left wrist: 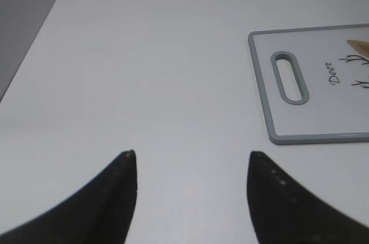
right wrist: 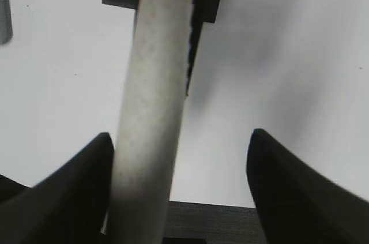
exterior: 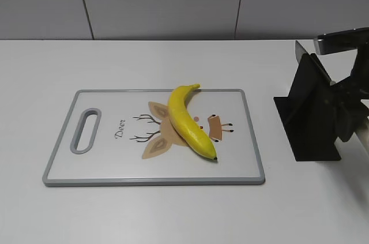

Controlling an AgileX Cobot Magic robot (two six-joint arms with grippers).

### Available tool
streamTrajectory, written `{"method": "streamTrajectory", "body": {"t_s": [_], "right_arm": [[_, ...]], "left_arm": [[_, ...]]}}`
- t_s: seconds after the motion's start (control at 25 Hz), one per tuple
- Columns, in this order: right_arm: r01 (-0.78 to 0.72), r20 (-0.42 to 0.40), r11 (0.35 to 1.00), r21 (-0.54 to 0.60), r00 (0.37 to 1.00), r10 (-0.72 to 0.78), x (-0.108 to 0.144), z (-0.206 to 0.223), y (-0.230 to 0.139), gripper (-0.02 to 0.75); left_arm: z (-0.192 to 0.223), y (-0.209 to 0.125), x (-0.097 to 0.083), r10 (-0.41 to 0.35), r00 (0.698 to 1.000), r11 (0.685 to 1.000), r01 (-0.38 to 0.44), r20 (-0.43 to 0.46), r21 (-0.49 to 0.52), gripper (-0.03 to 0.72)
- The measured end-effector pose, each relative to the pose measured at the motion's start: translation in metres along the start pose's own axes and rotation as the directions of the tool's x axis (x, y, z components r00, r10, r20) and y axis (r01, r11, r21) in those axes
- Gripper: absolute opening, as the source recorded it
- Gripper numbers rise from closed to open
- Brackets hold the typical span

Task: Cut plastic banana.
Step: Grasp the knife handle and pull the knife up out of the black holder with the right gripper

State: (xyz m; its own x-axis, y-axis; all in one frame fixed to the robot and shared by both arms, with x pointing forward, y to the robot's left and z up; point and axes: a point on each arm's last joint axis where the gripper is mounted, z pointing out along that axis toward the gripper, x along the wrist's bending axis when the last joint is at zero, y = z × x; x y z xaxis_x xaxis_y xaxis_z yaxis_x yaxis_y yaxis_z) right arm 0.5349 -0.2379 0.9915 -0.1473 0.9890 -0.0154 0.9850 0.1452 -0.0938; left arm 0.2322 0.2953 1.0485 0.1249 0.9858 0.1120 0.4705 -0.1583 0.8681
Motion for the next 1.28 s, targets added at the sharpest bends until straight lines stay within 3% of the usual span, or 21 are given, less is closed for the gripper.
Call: {"method": "streamTrajectory", "body": {"t_s": [0.28, 0.48, 0.76, 1.08, 1.28], "right_arm": [[-0.006, -0.009, 1.000, 0.019, 1.000, 0.006, 0.001, 0.007, 0.003, 0.429], [-0.019, -0.037, 1.000, 0.023, 0.999, 0.019, 0.004, 0.007, 0.003, 0.200], [-0.023, -0.043, 0.999, -0.028, 0.999, 0.022, 0.004, -0.008, -0.004, 0.187], [-0.028, -0.110, 0.992, -0.121, 0.994, 0.015, 0.007, -0.036, -0.018, 0.187], [0.046, -0.150, 0.979, -0.198, 0.986, -0.076, 0.012, -0.058, -0.030, 0.178]], "left_arm": [[0.000, 0.000, 0.000, 0.000, 1.000, 1.000, 0.000, 0.000, 0.000, 0.589], [0.000, 0.000, 0.000, 0.000, 1.000, 1.000, 0.000, 0.000, 0.000, 0.589], [0.000, 0.000, 0.000, 0.000, 1.000, 1.000, 0.000, 0.000, 0.000, 0.586], [0.000, 0.000, 0.000, 0.000, 1.000, 1.000, 0.000, 0.000, 0.000, 0.585], [0.000, 0.000, 0.000, 0.000, 1.000, 1.000, 0.000, -0.001, -0.003, 0.585]]}}
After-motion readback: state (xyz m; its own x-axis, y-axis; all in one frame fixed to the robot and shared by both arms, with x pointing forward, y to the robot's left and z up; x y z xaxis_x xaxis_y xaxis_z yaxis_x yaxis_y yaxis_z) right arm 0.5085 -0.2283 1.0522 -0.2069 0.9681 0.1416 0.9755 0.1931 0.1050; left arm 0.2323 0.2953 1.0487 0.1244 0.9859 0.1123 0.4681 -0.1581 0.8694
